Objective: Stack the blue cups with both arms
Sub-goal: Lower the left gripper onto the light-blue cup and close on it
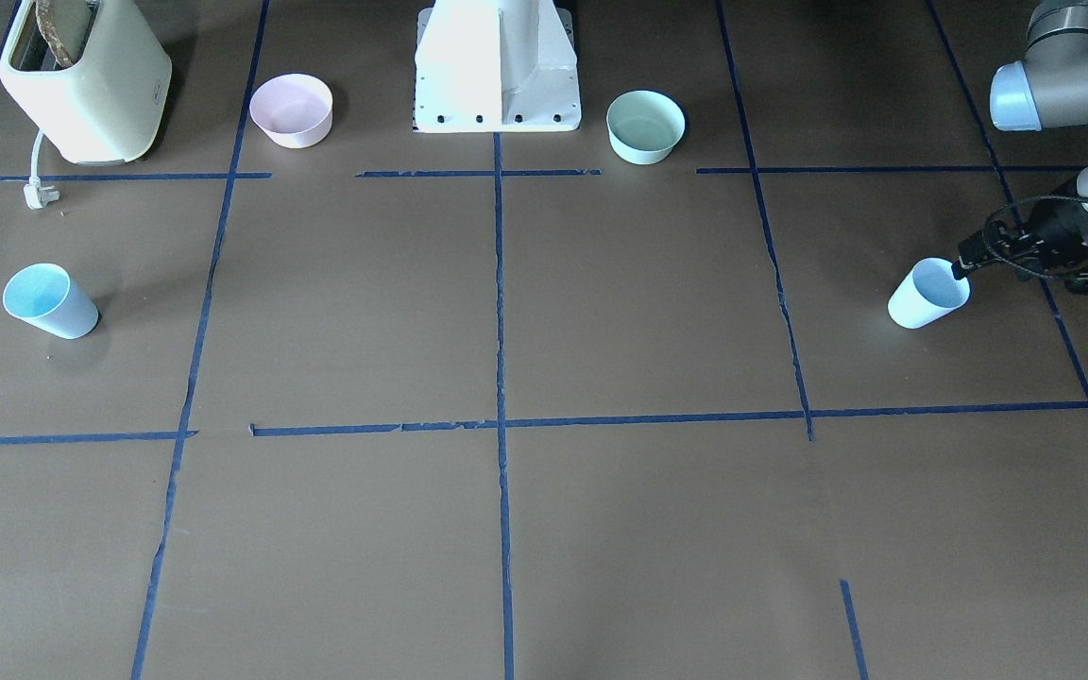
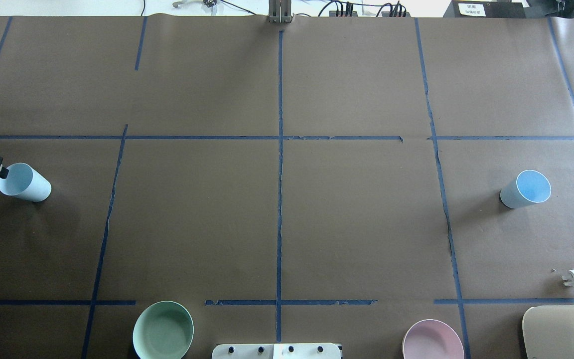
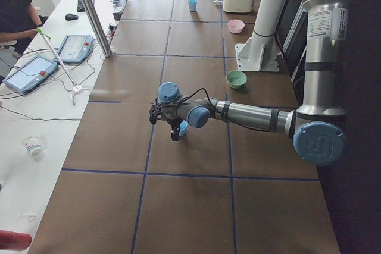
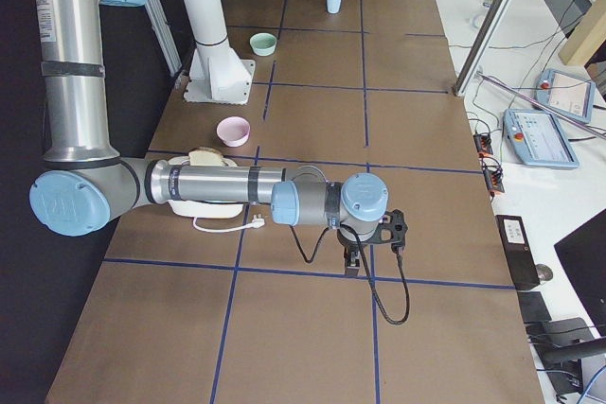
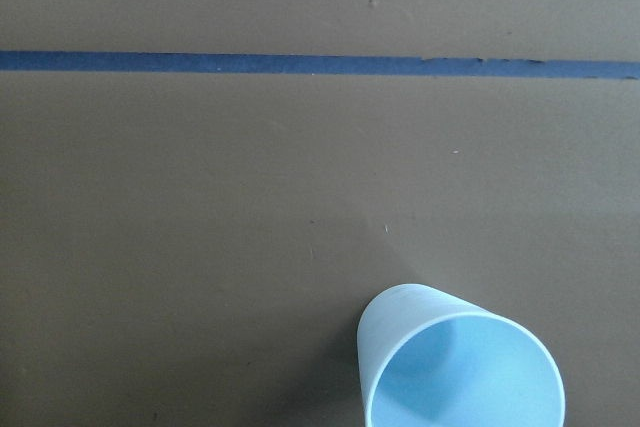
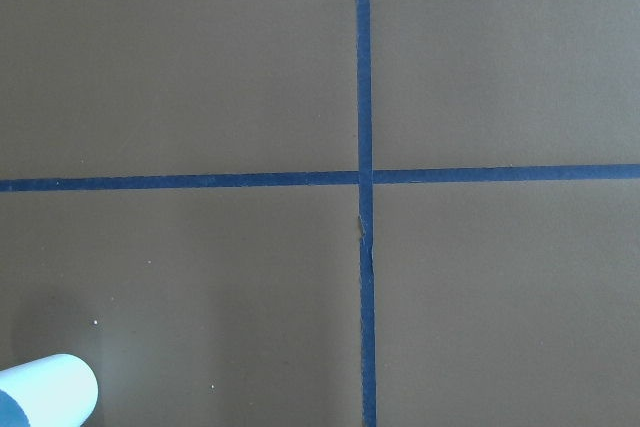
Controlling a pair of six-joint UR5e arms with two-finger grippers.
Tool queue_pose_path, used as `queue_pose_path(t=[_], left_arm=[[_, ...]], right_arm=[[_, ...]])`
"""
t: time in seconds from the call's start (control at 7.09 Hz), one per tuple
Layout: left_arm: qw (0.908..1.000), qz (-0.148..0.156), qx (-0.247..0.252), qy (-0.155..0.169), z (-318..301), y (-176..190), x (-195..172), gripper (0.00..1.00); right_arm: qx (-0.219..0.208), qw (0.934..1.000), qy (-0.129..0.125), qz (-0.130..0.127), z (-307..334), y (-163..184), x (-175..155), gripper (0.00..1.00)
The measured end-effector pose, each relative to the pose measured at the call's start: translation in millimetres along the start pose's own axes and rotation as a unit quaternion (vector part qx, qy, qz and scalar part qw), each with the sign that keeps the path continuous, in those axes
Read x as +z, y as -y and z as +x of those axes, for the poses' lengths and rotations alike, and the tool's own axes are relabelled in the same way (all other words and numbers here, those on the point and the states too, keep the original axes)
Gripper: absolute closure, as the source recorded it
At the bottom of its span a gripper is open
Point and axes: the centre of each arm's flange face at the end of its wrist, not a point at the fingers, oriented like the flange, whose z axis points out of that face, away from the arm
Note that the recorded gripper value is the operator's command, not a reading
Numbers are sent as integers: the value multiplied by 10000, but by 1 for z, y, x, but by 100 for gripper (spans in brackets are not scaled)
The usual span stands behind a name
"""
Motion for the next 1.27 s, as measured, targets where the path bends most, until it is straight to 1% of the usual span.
queue_pose_path(t=[0.56,0.99,1.13,1.27], left_arm=[[9999,-136,65,32,7,2,17,0],[9998,-107,158,40,0,7,33,0],[9998,-100,193,30,-2,9,39,3],[9997,-110,218,26,-3,9,43,16]], right_arm=[[12,10000,-1,-10,1,0,1,0],[18,10000,-2,-20,2,0,2,0],[20,10000,-2,-22,2,0,2,0],[19,10000,-1,-19,2,0,2,0]])
